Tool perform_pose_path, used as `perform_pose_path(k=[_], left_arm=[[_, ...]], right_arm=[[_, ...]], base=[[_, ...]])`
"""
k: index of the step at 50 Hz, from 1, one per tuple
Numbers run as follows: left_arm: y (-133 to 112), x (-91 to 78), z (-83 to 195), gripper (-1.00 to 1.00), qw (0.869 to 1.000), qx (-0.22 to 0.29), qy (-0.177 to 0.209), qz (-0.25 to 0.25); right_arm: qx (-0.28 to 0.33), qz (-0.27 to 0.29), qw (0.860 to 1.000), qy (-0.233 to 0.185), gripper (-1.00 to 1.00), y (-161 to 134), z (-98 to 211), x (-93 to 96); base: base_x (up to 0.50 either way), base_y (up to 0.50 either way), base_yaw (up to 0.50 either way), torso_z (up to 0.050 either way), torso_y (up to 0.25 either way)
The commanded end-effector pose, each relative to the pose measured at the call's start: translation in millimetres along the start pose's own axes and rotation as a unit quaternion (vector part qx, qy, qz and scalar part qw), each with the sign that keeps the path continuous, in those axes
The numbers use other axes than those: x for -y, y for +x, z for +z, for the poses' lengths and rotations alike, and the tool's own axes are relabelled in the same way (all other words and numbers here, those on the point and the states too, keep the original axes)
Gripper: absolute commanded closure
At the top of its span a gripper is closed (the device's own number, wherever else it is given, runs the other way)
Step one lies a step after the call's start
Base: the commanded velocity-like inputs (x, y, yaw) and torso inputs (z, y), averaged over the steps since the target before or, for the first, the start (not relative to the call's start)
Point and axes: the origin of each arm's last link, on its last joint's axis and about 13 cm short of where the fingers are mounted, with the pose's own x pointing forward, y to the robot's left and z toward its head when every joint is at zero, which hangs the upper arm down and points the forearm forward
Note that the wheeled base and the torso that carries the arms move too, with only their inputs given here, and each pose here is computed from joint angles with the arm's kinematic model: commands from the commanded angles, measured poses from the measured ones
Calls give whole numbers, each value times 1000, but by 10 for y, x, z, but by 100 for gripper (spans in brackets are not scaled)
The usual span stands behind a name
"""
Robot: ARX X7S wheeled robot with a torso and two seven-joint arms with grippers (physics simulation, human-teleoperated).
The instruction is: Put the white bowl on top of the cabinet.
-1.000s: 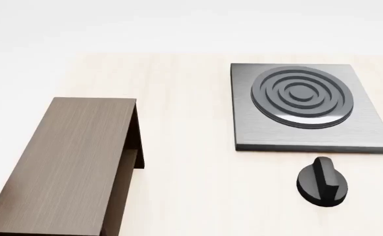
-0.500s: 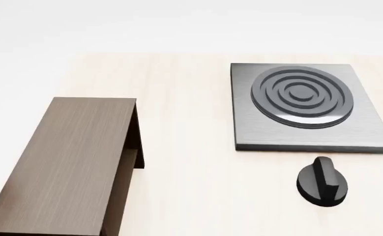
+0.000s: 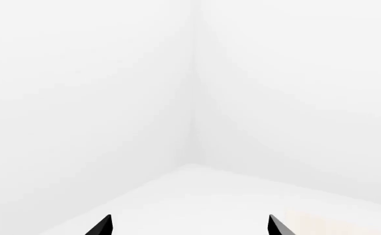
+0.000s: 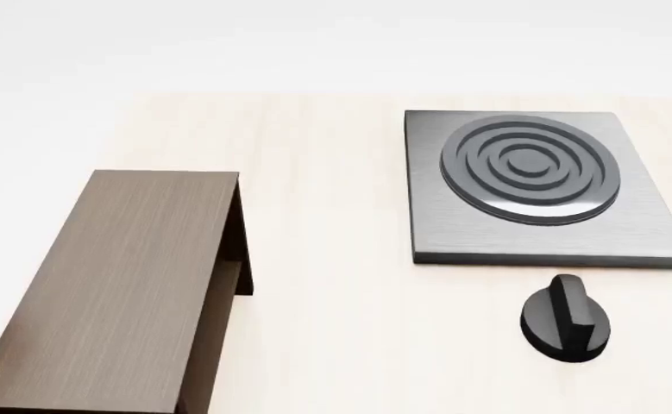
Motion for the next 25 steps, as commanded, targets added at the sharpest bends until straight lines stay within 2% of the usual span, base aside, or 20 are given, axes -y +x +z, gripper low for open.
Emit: perform_pose_path(k=[1, 7, 13, 22, 23, 24, 25], left_arm=[[-9, -4, 14, -100, 1000, 0, -2, 0], [-5, -4, 13, -100, 1000, -1, -2, -1], [16, -19, 16, -100, 1000, 0, -1, 4], [18, -19, 28, -100, 1000, -2, -3, 3], [16, -20, 44, -100, 1000, -15, -24, -6], [19, -28, 58, -100, 1000, -14, -26, -3], [23, -32, 55, -100, 1000, -5, -15, 3]], right_arm=[[49, 13, 999, 5, 100, 19, 495, -105], [57, 33, 998, 6, 100, 34, 650, -196], [61, 68, 996, 6, 100, 81, 895, -388], [53, 112, 992, 3, 100, 155, 1089, -650], [53, 113, 992, 2, 100, 159, 1098, -666], [51, 120, 991, 2, 100, 164, 1106, -690], [47, 124, 991, 3, 100, 175, 1112, -720]], base=[[0, 0, 0, 0, 0], [0, 0, 0, 0, 2], [0, 0, 0, 0, 0], [0, 0, 0, 0, 1], [0, 0, 0, 0, 0], [0, 0, 0, 0, 10], [0, 0, 0, 0, 0]])
